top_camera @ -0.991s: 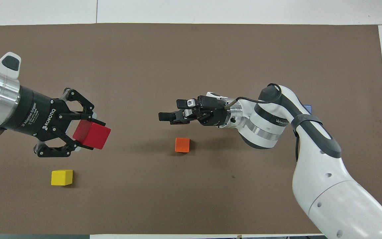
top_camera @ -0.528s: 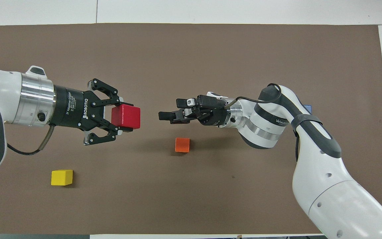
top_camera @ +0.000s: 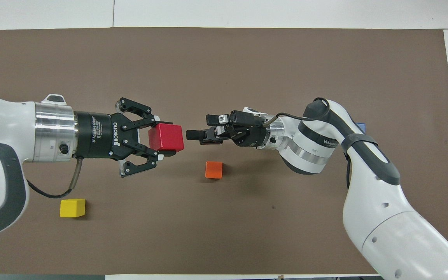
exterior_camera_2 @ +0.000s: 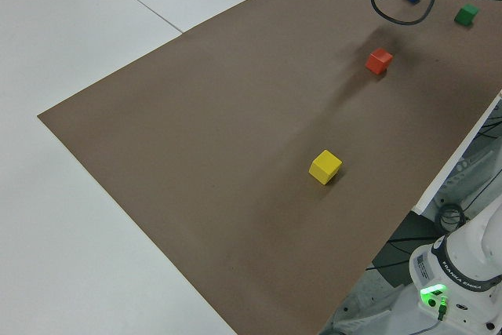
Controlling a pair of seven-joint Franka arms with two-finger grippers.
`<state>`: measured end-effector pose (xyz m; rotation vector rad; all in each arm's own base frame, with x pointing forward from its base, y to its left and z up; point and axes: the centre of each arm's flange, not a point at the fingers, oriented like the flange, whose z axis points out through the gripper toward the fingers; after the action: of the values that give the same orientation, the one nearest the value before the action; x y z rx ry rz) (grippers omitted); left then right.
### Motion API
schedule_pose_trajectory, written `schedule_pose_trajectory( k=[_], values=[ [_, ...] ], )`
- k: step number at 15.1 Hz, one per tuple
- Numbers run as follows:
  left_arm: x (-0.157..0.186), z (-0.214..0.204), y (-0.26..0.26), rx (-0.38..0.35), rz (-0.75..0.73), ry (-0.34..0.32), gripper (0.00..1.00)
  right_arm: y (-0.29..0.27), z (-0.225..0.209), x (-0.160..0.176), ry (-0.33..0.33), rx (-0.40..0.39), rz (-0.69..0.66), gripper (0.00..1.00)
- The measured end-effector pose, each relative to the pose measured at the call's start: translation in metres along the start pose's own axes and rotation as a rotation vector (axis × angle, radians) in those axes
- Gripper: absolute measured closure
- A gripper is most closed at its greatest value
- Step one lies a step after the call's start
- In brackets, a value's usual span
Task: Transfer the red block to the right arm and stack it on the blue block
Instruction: 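Move the red block into the right gripper and close the right gripper, then open the left gripper and pull the red block away with the right gripper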
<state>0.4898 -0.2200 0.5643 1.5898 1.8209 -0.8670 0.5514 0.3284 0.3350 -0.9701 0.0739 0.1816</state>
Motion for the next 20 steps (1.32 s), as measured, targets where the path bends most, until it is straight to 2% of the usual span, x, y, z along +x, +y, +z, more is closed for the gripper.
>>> schedule_pose_trajectory(
  k=[3, 6, 10, 12, 13, 16, 20],
  values=[
    [-0.009, 0.023, -0.007, -0.057, -0.052, -0.009, 0.45, 0.001, -0.001, 0.001, 0.007, -0.006, 0.000, 0.00],
    [-0.006, 0.026, -0.006, -0.097, -0.094, -0.011, 0.45, 0.001, -0.001, 0.001, 0.008, -0.007, 0.000, 0.00],
    [-0.009, 0.045, -0.011, -0.187, -0.141, -0.018, 0.45, 0.001, -0.001, 0.001, 0.012, -0.011, 0.000, 0.00],
    [-0.011, 0.055, -0.017, -0.197, -0.148, -0.017, 0.45, 0.002, -0.002, 0.002, 0.017, -0.015, 0.000, 0.00],
    [-0.011, 0.056, -0.017, -0.198, -0.150, -0.017, 0.45, 0.002, -0.002, 0.002, 0.017, -0.016, 0.000, 0.07],
    [-0.007, 0.056, -0.015, -0.203, -0.157, -0.016, 0.45, 0.004, -0.001, 0.003, 0.030, -0.025, 0.005, 0.40],
    [-0.005, 0.056, -0.014, -0.208, -0.163, -0.021, 0.45, 0.004, -0.001, 0.004, 0.037, -0.028, 0.009, 0.41]
  ],
)
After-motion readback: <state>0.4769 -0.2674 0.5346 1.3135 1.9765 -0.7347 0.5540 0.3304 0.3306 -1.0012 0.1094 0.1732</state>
